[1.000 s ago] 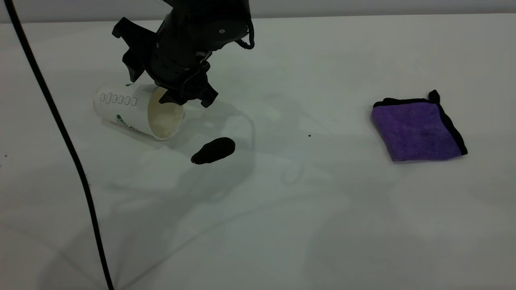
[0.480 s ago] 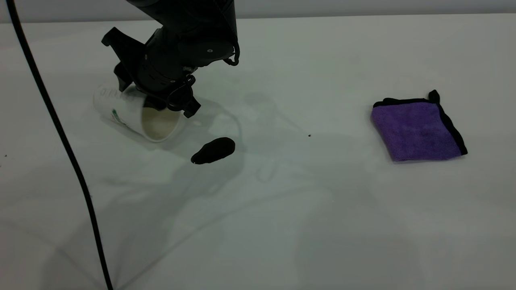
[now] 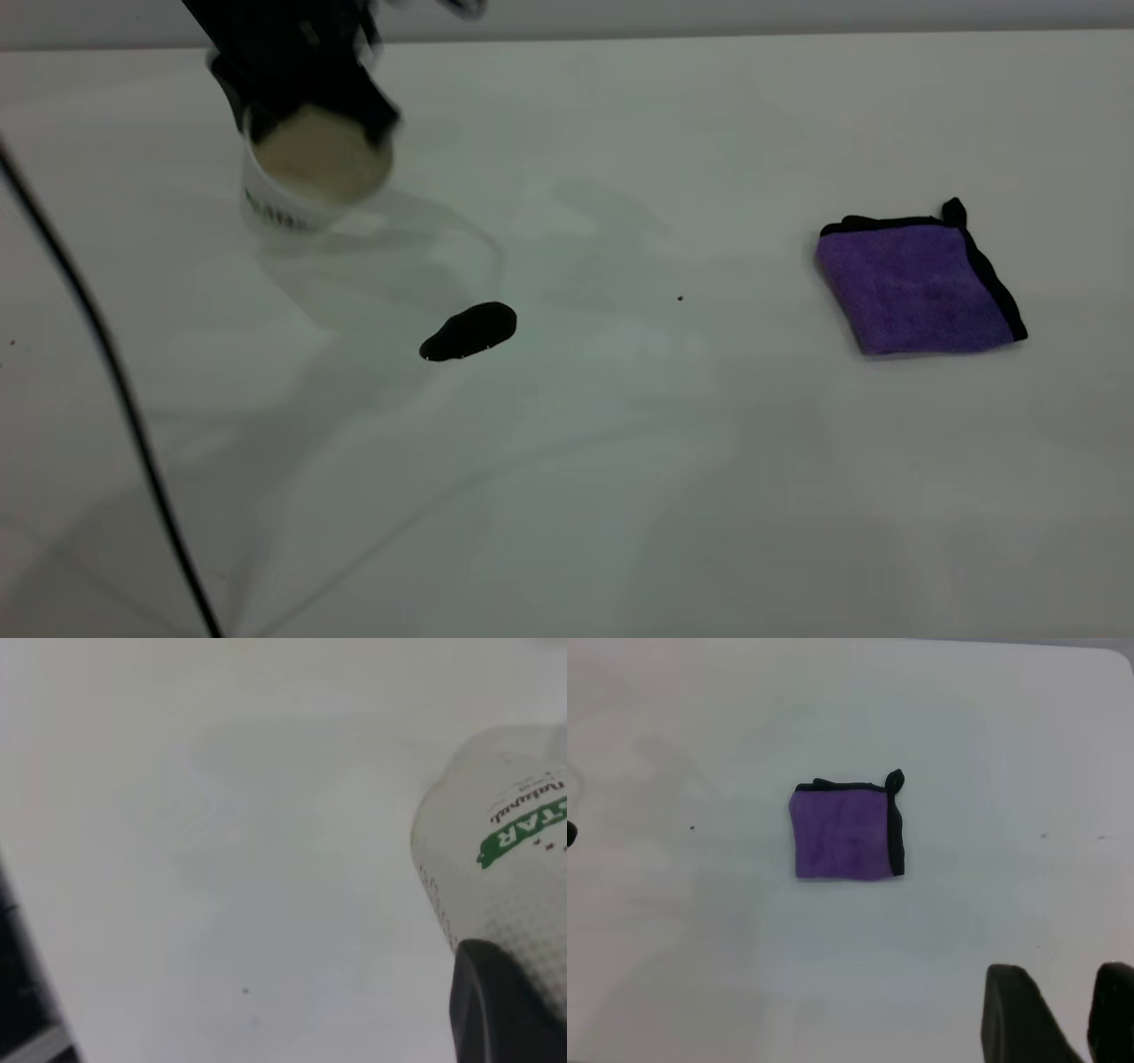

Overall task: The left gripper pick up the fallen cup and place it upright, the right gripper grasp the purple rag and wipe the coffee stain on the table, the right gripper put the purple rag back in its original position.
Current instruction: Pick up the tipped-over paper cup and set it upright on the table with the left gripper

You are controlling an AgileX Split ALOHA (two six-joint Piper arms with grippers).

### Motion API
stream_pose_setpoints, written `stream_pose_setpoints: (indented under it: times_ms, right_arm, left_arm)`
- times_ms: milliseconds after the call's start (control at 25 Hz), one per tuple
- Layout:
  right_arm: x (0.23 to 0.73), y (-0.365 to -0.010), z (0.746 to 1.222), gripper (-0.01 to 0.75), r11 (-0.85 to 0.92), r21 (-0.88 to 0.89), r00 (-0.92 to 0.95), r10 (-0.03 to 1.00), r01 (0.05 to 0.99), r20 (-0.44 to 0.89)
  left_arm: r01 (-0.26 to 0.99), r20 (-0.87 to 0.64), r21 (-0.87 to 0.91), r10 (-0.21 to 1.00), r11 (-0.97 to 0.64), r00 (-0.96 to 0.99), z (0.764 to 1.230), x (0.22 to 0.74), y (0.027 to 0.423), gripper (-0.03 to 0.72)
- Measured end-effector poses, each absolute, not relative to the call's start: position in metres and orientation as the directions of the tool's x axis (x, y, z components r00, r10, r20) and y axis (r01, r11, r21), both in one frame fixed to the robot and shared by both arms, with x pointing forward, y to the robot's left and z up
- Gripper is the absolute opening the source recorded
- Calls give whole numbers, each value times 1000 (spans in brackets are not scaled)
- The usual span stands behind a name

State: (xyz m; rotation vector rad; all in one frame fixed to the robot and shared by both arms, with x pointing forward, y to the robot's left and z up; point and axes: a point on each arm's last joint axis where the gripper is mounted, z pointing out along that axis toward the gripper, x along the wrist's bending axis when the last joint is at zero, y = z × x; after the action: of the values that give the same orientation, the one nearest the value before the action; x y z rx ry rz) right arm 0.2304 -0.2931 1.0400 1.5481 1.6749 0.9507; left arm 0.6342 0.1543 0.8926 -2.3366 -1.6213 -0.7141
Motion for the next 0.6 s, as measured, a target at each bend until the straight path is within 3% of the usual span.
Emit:
stream_pose_setpoints:
  times_ms: [120, 320, 480, 600]
  right_arm:
    - [230, -293, 1040, 241, 36, 854, -83, 996, 518, 9]
    - [230, -293, 1040, 241, 36, 854, -83, 996, 518, 9]
    - [230, -293, 1040, 241, 36, 854, -83, 996, 518, 9]
    - [230, -293, 1040, 241, 36, 854, -83, 996, 518, 9]
  left_arm:
    - [929, 359, 134, 890, -346, 280, 916, 643, 182, -2]
    - [960, 84, 117, 965, -256, 248, 910, 651, 226, -2]
    - [961, -77, 135, 965, -241, 253, 898, 656, 235, -2]
    - [962, -113, 129, 960, -241, 256, 881, 658, 232, -2]
